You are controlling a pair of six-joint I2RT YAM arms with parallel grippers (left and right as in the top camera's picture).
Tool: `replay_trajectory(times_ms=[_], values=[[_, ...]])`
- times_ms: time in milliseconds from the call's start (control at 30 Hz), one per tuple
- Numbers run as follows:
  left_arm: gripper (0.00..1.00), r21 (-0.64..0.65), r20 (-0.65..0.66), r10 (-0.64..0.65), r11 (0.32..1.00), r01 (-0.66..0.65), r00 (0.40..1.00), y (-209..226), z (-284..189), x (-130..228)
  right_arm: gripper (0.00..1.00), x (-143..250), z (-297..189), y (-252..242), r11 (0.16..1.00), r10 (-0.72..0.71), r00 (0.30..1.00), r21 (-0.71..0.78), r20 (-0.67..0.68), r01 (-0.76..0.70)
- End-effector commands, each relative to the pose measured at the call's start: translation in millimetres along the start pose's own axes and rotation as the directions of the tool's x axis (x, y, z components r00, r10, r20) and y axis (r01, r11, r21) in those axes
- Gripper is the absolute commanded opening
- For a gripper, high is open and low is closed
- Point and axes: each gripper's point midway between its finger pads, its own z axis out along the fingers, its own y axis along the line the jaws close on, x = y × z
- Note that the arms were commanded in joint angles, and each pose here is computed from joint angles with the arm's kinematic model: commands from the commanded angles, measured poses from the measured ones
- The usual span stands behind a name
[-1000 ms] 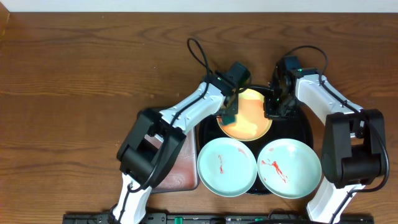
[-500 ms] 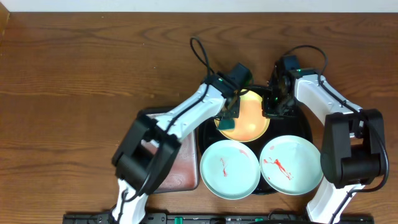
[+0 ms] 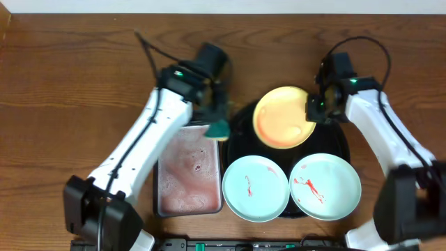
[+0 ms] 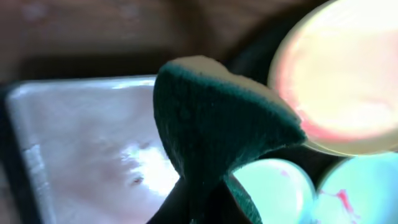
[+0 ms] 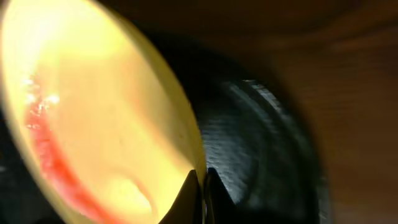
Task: Clean dirty plates on tray and stack at the side
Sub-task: 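Return the sponge to the tray with the left gripper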
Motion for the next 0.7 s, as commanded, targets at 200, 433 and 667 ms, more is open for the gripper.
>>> replay_trajectory(times_ms=[200, 433, 667], values=[[0.08, -0.160, -0.162, -0.062, 0.987, 0.036, 0.985, 77, 29, 32, 0.01, -16, -86, -5, 0.938, -0.178, 0.947, 0.337, 0.269, 0.080], [0.08, -0.206, -0.227, -0.137, 0.974, 0.090, 0.964, 108, 49, 54, 0.01, -11, -112, 6, 0.837, -0.349, 0.893, 0.523, 0.284, 0.160], [0.32, -0.176, -0.160, -0.125, 0.980, 0.097, 0.979, 109, 29, 48, 0.01, 0, -124, 26, 0.741, -0.500, 0.833, 0.615, 0.237, 0.270]])
